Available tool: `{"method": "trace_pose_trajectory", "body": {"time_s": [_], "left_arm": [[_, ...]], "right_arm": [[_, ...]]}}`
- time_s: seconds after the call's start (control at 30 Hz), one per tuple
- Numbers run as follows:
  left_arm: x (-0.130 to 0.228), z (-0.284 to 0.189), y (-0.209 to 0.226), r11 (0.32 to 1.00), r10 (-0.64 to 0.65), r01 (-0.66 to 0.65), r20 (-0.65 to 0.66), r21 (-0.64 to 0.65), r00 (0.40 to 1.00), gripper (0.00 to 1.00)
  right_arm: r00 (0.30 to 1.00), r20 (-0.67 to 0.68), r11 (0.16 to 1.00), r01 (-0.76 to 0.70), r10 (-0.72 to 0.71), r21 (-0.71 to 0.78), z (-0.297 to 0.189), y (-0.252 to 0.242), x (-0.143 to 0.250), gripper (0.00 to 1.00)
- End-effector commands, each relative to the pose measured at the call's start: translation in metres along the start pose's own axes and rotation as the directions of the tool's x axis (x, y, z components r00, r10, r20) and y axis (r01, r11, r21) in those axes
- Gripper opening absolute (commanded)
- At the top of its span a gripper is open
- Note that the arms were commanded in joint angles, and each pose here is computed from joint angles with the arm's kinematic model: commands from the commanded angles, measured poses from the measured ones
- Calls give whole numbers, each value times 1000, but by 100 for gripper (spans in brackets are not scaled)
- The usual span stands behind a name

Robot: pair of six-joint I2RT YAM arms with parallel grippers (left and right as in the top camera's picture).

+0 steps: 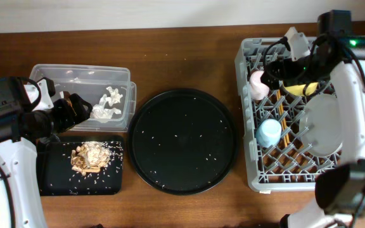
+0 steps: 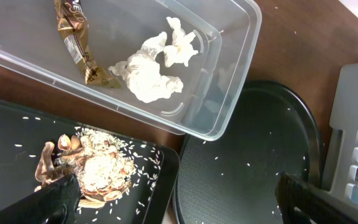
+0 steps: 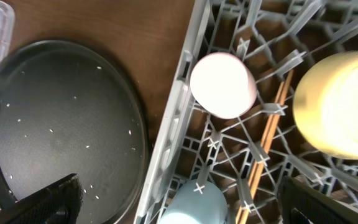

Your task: Sort waste into correct bins and load items into the dishwasher rack

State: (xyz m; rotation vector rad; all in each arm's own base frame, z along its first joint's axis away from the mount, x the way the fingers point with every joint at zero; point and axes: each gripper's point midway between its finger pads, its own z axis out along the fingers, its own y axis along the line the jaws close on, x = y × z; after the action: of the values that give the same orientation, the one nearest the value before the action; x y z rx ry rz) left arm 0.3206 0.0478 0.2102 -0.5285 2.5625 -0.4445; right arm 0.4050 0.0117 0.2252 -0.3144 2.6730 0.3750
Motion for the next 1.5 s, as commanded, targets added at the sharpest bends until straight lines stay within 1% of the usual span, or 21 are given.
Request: {"method": "trace_pose_trajectory", "body": {"time_s": [0.0,0.1,0.17,0.23,0.33,0.37,0.53,0.63,0.7,0.77,0.87,0.93,1.03,1.17,1.23,1.33,1.4,1.47], "left_arm": [[0,-4,1,1000,9,-9,16,-7,1000,100],[0,-4,1,1000,9,-9,16,-7,1000,100],[0,-4,1,1000,9,-9,16,-7,1000,100],[0,-4,1,1000,9,-9,17,-7,1000,100],[0,-4,1,1000,9,-9,16,-7,1000,100],[0,-4,1,1000,9,-9,16,-7,1000,100],[0,-4,1,1000,9,-9,16,-7,1000,100],[0,-4,1,1000,9,-8,16,-7,1000,100],[0,-4,1,1000,9,-9,16,-7,1000,100],[0,-4,1,1000,9,-9,16,-7,1000,100],[0,-4,1,1000,9,-9,16,-7,1000,100],[0,-4,1,1000,9,-9,16,-7,1000,100],[0,-4,1,1000,9,-9,16,-7,1000,100],[0,-4,1,1000,9,-9,16,-7,1000,100],[0,-4,1,1000,9,-8,16,-7,1000,100],[0,-4,1,1000,9,-9,16,-7,1000,100],[0,-4,1,1000,9,-9,16,-7,1000,100],[0,-4,1,1000,9,-9,16,-7,1000,100]], "right_arm": [[977,191,995,84,-93,53,-79,38,-8,98],[938,312,987,125,-151,101,-132,60,-1,98],[892,406,978,152,-198,144,-174,79,10,98],[851,469,969,173,-236,174,-202,95,21,98],[767,564,951,218,-305,218,-246,125,45,98],[729,598,942,235,-333,238,-263,136,58,98],[612,682,916,254,-400,310,-308,164,109,98],[537,727,904,271,-428,331,-320,176,145,98],[493,757,902,276,-429,332,-309,179,168,99],[473,776,907,270,-418,324,-289,174,180,98],[448,814,927,236,-370,291,-250,163,187,98],[428,844,943,212,-324,255,-224,154,184,98],[386,887,964,169,-255,204,-183,138,168,98],[262,936,968,154,-235,200,-138,119,143,98],[219,963,987,69,-156,145,-119,100,136,98],[202,978,995,-74,-43,59,-97,71,136,99],[228,973,991,-122,-29,58,-78,59,141,98],[266,963,989,-131,-33,70,-61,53,145,98]]}}
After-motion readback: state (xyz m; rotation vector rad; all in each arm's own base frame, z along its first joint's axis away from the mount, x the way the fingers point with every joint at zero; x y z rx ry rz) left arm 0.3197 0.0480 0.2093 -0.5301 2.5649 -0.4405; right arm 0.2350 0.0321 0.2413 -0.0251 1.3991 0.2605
